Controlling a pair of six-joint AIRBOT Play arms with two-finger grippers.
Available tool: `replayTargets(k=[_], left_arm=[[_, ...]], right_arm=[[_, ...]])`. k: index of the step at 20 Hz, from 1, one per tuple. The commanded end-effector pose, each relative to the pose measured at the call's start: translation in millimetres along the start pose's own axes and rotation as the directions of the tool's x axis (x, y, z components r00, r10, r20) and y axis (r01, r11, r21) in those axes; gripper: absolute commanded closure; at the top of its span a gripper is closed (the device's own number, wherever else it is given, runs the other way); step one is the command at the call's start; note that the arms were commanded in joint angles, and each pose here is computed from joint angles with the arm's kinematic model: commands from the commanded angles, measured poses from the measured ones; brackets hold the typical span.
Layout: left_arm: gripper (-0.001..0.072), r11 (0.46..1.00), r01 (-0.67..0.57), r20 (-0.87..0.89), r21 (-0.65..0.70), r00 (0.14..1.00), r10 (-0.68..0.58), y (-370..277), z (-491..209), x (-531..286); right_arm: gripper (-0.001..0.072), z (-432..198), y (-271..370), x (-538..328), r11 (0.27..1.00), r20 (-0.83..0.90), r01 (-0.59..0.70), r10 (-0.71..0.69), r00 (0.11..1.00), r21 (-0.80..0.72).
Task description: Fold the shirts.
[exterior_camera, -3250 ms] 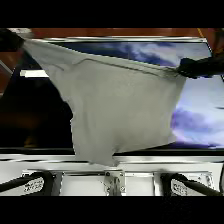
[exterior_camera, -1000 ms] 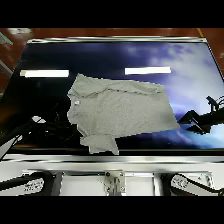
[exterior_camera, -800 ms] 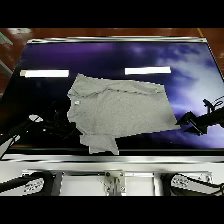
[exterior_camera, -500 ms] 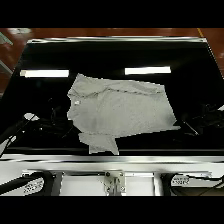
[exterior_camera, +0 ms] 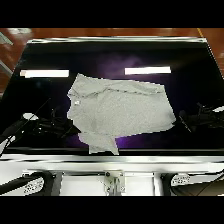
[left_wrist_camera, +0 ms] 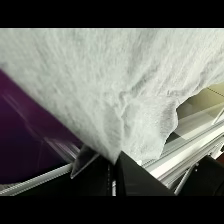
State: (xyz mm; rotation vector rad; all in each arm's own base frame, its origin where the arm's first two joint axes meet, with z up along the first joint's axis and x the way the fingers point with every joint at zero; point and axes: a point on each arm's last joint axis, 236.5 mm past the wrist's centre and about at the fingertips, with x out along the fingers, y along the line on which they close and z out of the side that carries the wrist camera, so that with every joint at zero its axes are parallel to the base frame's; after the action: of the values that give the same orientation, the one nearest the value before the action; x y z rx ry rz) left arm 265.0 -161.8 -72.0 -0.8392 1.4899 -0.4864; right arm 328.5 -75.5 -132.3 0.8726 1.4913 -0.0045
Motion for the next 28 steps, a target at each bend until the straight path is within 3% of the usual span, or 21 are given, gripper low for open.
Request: replayTargets(k=[1,4,7,9,11,13,16,18,21,28], left_arm=[[0.0677,0.999,-0.011,0.045,0.051,0.999,0.009,-9.5,18.0,-9.4],[0.0678,0.966,-0.107,0.196,0.236,0.979,0.061,-50.5,65.4,-58.7],[0.0677,0.871,-0.248,0.478,0.424,0.878,0.018,-148.1,107.8,-163.2],[0.0676,0.777,-0.316,0.653,0.544,0.741,-0.156,-250.0,100.4,-261.6],[0.0677,0.659,-0.423,0.747,0.622,0.574,-0.337,-337.0,56.0,-354.2],[0.0677,0.564,-0.538,0.779,0.627,0.404,-0.480,-396.9,-10.6,-430.1],[0.0677,0.527,-0.682,0.821,0.507,0.195,-0.537,-419.1,-95.5,-496.3],[0.0677,0.538,-0.744,0.876,0.396,0.131,-0.465,-395.0,-122.7,-508.7],[0.0677,0.569,-0.776,0.951,0.273,0.128,-0.281,-341.3,-143.7,-503.3],[0.0677,0.566,-0.780,0.961,0.267,0.256,-0.101,-293.2,-159.9,-469.8]], right_arm=[[0.0654,7.3,21.4,-10.4,0.995,0.020,-0.068,0.070,0.997,-0.076],[0.0655,12.4,72.3,-68.2,0.946,0.083,-0.118,0.150,0.985,-0.301],[0.0655,23.4,162.1,-183.4,0.855,0.335,-0.086,0.290,0.896,-0.512],[0.0655,-0.6,252.5,-291.4,0.743,0.495,-0.066,0.507,0.705,-0.667],[0.0655,-53.1,318.4,-398.8,0.654,0.609,0.071,0.653,0.450,-0.753],[0.0655,-120.7,348.7,-476.3,0.637,0.675,0.225,0.701,0.228,-0.738],[0.0655,-210.3,357.7,-526.6,0.680,0.719,0.283,0.693,0.055,-0.677],[0.0655,-249.7,349.5,-534.5,0.699,0.758,0.379,0.652,0.012,-0.607],[0.0655,-276.2,321.9,-530.4,0.736,0.841,0.484,0.541,-0.002,-0.473],[0.0655,-273.8,268.9,-465.4,0.761,0.911,0.502,0.324,0.256,-0.412]])
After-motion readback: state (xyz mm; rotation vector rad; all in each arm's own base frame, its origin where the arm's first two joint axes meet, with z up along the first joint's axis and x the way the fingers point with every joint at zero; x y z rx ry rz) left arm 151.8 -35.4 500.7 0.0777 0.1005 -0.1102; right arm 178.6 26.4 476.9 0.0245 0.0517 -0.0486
